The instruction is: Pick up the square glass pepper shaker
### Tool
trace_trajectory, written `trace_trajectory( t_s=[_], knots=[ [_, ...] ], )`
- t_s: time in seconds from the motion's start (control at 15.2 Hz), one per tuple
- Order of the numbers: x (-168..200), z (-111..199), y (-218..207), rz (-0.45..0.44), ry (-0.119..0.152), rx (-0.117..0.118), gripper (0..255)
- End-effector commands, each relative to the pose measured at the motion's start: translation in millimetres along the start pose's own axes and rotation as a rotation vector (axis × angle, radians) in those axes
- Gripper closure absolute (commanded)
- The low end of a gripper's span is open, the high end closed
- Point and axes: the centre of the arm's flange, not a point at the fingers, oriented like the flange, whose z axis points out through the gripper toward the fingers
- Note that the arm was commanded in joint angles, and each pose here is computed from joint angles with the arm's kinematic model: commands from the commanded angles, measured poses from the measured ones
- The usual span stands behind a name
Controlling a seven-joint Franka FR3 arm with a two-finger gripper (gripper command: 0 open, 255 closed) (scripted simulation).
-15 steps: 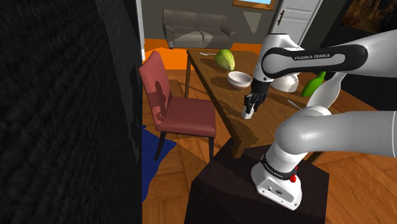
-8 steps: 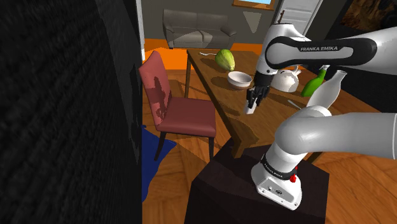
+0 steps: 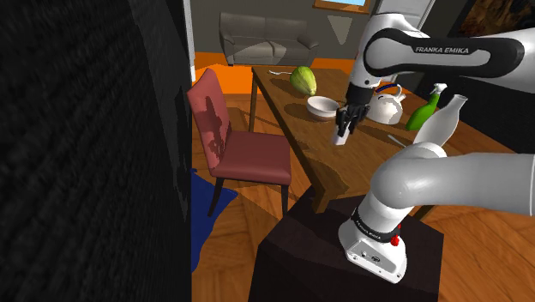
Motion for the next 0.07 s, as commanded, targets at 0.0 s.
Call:
trace_trajectory(
  t_s=[0.0],
  knots=[
    [-0.6, -3.2, 0.2, 0.0, 0.0, 0.0, 255]
  ],
)
